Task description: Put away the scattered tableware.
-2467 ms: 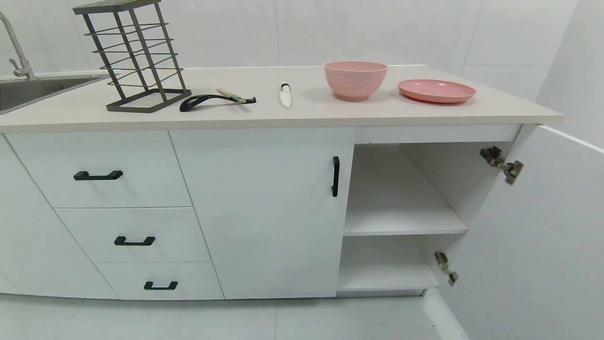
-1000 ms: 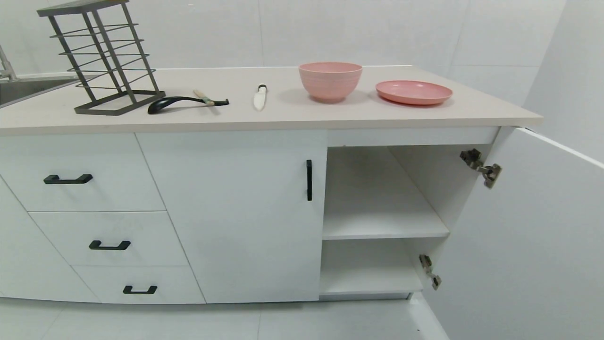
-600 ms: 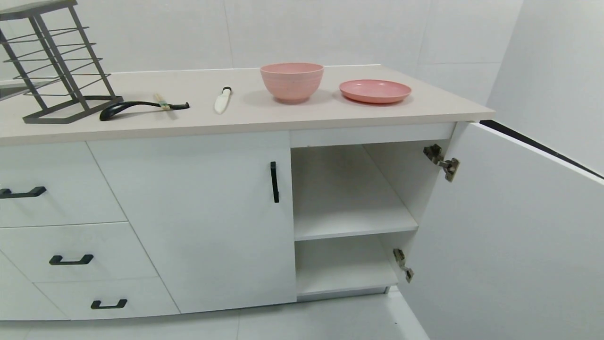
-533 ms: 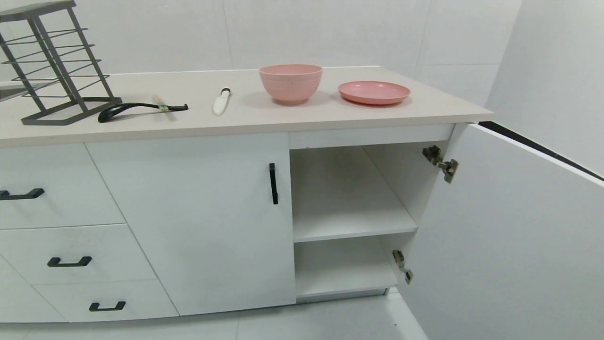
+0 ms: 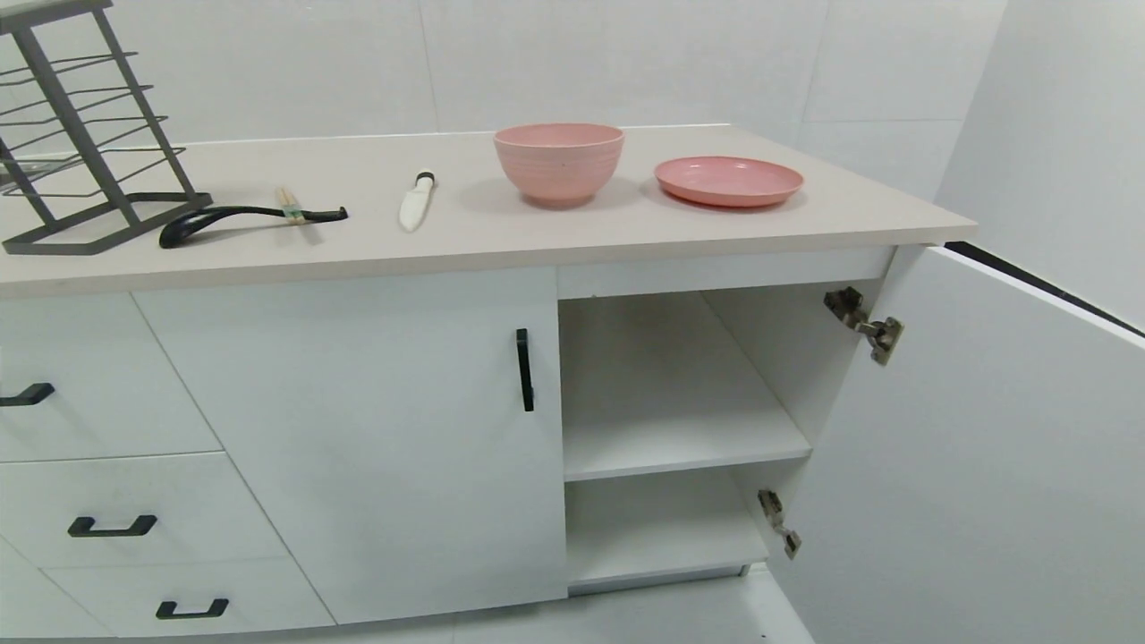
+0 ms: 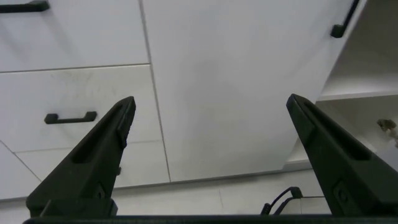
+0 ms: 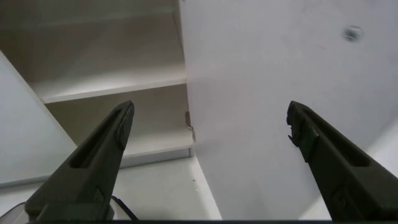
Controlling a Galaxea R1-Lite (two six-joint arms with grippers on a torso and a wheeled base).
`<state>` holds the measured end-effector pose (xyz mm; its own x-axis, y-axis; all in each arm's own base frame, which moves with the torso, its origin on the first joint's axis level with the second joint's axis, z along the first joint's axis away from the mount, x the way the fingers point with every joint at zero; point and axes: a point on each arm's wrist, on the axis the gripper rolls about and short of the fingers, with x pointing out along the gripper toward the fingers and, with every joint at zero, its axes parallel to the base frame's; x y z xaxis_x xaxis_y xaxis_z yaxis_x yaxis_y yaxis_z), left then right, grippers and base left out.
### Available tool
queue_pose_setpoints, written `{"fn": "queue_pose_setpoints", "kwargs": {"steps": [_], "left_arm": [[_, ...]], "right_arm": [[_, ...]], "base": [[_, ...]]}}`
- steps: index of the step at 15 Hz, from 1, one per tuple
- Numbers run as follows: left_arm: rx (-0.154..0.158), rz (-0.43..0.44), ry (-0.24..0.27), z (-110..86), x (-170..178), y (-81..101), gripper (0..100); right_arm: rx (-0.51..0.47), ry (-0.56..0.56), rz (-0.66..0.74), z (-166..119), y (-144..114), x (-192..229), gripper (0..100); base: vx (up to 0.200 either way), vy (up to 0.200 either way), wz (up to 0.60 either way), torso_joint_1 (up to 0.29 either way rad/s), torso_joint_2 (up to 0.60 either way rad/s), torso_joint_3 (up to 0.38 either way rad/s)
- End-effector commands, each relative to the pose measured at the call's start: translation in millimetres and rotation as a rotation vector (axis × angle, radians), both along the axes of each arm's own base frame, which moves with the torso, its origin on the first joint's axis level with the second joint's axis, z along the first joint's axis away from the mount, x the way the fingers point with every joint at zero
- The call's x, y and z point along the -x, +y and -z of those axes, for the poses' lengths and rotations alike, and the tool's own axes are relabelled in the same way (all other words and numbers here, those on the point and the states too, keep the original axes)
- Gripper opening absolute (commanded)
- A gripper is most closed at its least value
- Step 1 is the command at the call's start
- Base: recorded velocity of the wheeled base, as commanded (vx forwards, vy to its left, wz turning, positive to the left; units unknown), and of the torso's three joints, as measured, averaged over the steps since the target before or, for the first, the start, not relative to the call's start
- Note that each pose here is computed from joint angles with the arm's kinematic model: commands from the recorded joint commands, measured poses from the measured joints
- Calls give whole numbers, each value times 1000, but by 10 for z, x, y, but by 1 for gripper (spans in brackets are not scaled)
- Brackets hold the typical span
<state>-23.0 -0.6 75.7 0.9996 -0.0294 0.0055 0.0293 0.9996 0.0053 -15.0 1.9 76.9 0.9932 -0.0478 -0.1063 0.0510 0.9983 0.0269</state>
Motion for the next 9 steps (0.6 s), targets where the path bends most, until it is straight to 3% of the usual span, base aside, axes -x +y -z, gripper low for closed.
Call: {"fn": "queue_pose_setpoints", "kwargs": {"steps": [1, 4, 9], "left_arm": [[1, 0, 2, -1, -2, 0, 100], [1, 0, 2, -1, -2, 0, 100], [-1, 1, 4, 1, -2, 0, 100]], "right_arm": [[1, 2, -1, -1, 0, -2, 100], [1, 2, -1, -1, 0, -2, 100], [1, 2, -1, -4, 0, -1, 100]], "base": [[0, 0, 0, 0, 0, 0], [0, 0, 0, 0, 0, 0], [200, 0, 0, 1, 2, 6]]}}
